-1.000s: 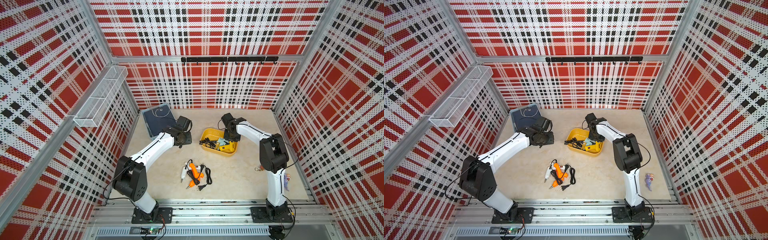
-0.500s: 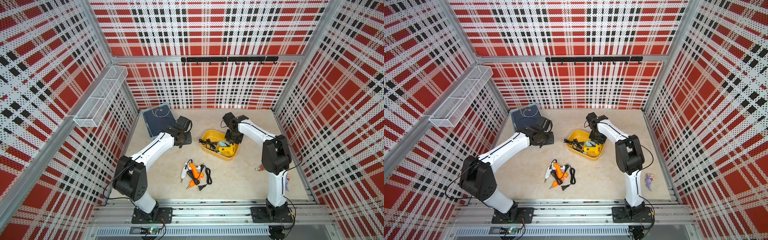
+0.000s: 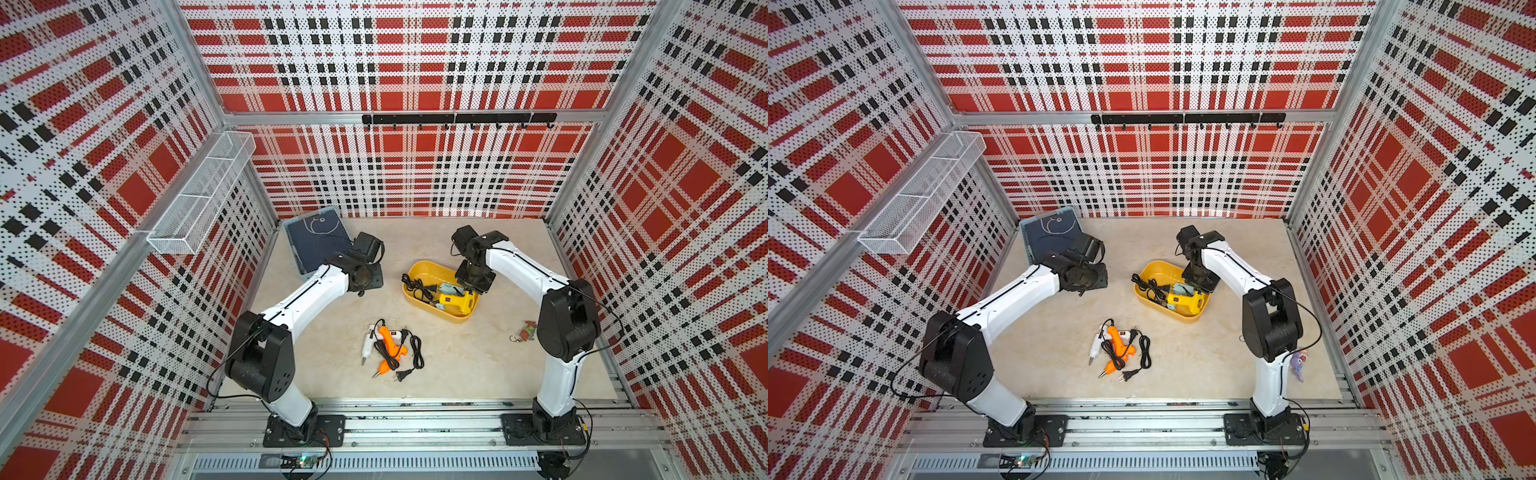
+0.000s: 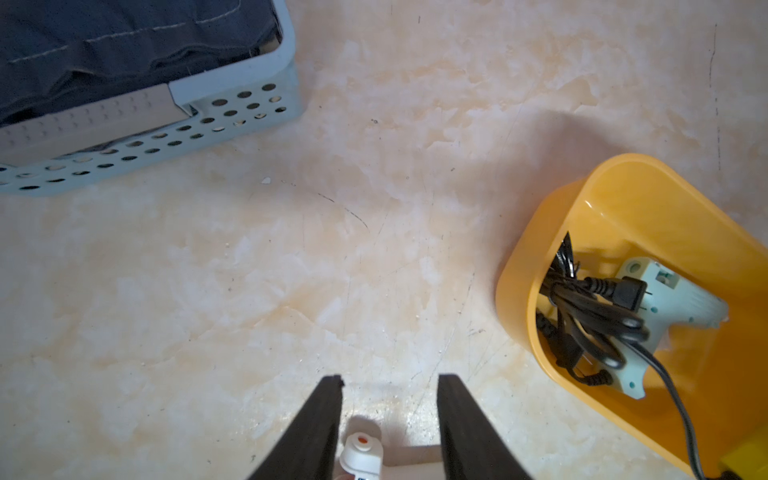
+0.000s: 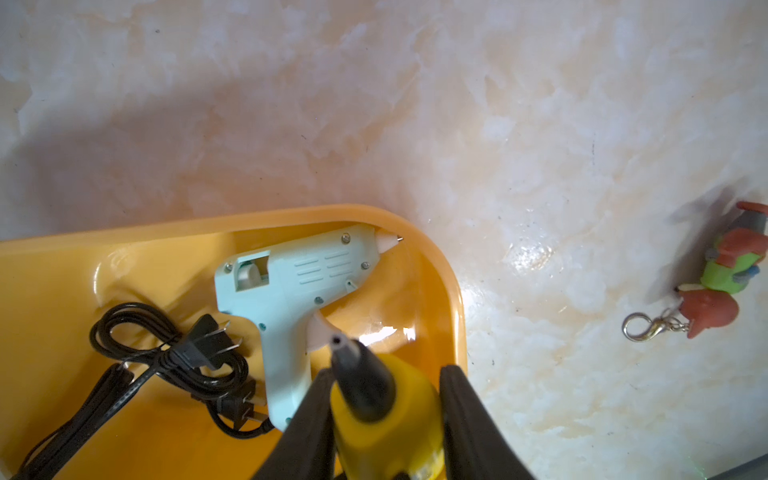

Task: Put the hot melt glue gun into the storage box
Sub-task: Adjust the hot melt adhesive gun in the storage box.

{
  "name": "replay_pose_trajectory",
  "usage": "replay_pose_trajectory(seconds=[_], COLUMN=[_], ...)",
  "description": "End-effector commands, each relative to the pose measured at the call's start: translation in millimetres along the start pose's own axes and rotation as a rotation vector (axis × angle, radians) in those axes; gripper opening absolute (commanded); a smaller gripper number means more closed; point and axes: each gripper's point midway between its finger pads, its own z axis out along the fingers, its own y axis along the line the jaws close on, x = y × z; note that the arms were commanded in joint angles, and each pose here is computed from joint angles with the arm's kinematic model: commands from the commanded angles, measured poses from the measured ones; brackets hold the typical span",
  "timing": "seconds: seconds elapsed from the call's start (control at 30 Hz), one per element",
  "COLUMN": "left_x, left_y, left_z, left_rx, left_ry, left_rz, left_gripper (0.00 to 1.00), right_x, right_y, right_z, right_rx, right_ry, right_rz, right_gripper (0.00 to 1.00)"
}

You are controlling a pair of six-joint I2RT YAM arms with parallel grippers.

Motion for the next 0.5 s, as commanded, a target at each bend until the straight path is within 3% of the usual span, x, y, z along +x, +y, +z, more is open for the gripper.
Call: replay_pose_trajectory(seconds=[0.0, 0.27, 0.47], left_x=[1, -2, -4], left_y=[-1, -4, -4], left_z=[2, 2, 3], left_rx=[-0.008, -0.004, -0.003], left_ry=[0.005, 0.003, 0.002], left_rz=[0.006, 0.014, 0.012], left_gripper=[0.44, 0.44, 0.44], right_x=[9, 35, 37], right_y=[-1, 5, 10], right_z=[1, 27, 16], right_rx=[0.020, 0.063, 0.047], right_ry=[0.011, 0.074, 0.063], right_rz=[0.013, -0.018, -0.036], right_gripper=[0.37, 0.52, 0.70])
